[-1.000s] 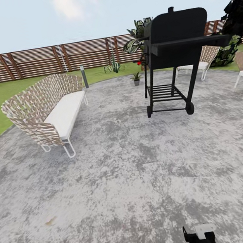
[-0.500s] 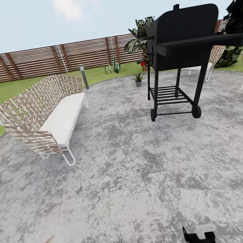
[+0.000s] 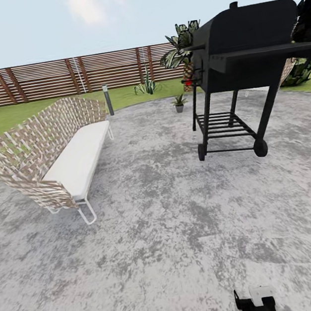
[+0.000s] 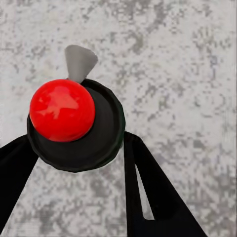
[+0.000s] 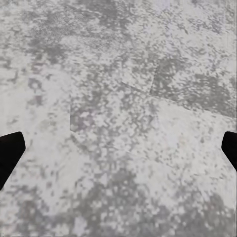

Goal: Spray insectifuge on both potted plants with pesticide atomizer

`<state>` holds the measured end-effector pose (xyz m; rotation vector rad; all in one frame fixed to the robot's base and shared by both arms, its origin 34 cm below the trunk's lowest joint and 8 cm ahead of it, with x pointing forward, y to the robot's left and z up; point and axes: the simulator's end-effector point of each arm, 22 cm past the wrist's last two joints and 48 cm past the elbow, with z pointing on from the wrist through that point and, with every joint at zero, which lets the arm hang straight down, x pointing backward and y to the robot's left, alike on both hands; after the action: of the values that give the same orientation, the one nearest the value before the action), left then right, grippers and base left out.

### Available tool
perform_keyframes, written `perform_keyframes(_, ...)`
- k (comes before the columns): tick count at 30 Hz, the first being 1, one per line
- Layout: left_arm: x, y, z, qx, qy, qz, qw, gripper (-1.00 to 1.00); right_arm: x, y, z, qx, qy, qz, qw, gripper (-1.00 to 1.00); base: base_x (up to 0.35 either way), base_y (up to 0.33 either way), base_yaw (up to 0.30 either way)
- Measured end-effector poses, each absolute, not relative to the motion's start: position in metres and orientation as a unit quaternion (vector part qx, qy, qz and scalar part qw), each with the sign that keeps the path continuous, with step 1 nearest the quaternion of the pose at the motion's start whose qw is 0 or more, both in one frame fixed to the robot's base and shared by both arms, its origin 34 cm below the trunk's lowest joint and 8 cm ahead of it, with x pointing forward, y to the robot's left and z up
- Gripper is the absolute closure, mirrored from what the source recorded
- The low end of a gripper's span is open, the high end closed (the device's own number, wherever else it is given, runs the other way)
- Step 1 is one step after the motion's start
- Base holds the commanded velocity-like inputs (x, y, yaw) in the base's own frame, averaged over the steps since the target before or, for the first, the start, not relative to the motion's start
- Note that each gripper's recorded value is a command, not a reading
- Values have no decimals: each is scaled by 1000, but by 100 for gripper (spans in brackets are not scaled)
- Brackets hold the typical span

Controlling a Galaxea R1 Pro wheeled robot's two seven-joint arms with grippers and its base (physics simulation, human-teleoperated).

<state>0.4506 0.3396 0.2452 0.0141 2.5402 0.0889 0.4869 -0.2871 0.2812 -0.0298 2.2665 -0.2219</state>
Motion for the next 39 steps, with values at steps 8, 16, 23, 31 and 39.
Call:
perform_keyframes(8, 450, 340, 245, 5, 955, 33, 295, 100, 487, -287, 281, -12, 904, -88, 419, -100, 337, 76, 0)
perform_keyframes(16, 450, 340, 245, 5, 955, 33, 295, 100, 487, -287, 281, -12, 904, -88, 419, -100, 337, 76, 0)
perform_keyframes(23, 450, 340, 245, 5, 955, 33, 295, 100, 487, -287, 281, -12, 904, -88, 419, -100, 337, 76, 0)
perform_keyframes(31, 450, 340, 245, 5, 955, 33, 295, 100, 487, -287, 281, -12, 904, -88, 419, -100, 336, 74, 0)
perform_keyframes(39, 450, 340, 245, 5, 955, 33, 295, 100, 487, -287, 281, -12, 904, -88, 419, -100, 336, 74, 0)
